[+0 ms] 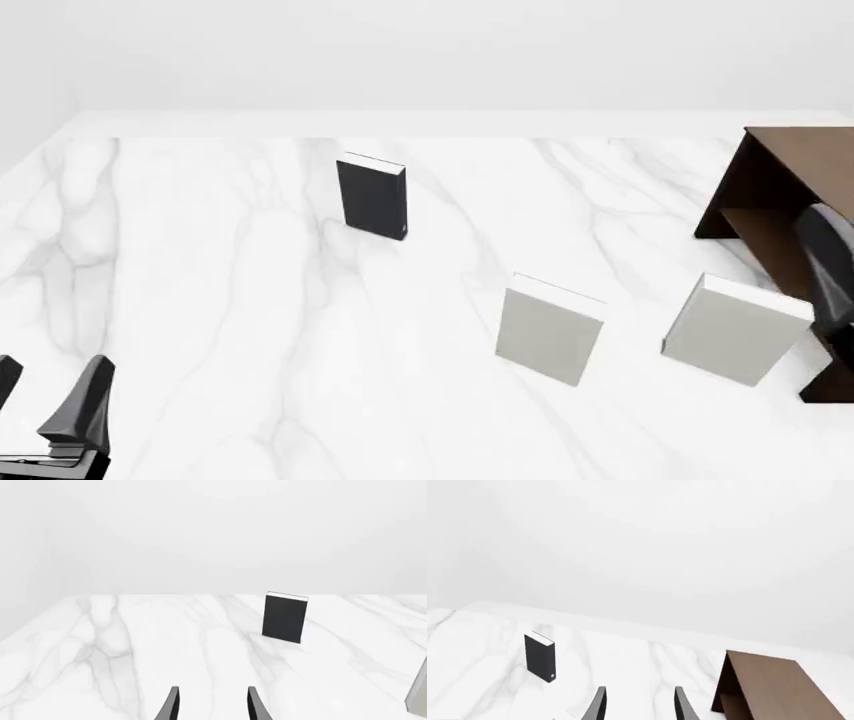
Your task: Pick up the book on the left and place it on top of the shelf.
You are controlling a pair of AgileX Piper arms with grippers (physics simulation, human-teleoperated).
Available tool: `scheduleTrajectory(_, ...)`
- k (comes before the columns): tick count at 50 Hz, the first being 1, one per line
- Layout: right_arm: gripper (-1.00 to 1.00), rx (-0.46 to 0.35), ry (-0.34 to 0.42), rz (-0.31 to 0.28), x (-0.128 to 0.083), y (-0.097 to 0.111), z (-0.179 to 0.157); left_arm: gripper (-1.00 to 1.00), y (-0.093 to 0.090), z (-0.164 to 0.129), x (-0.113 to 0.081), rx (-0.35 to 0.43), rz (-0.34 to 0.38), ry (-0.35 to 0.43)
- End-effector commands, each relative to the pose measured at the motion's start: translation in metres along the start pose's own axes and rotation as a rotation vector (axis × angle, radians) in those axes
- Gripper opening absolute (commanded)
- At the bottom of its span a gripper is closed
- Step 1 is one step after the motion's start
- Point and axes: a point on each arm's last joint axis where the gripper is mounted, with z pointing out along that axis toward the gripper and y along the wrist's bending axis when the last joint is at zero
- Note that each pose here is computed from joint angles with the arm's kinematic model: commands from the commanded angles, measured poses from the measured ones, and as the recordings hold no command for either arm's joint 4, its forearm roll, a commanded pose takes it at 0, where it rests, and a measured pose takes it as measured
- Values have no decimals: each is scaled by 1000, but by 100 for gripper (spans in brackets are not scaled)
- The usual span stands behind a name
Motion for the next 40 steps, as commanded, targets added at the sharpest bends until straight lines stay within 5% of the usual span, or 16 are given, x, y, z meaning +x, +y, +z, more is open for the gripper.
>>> scheduleTrajectory(1, 100, -64, 18, -59, -33, 2, 29, 100, 0, 0, 0, 0, 0, 0)
scheduleTrajectory(6, 100, -73, 43, -14, -46, 2, 42, 100, 0, 0, 0, 0, 0, 0)
scheduleTrajectory(18, 100, -150, 64, -79, -73, 12, 81, 100, 0, 0, 0, 0, 0, 0)
scheduleTrajectory(21, 100, -170, 65, -125, -73, 17, 92, 100, 0, 0, 0, 0, 0, 0)
scheduleTrajectory(40, 100, -245, 131, -141, -66, 40, 153, 100, 0, 0, 0, 0, 0, 0)
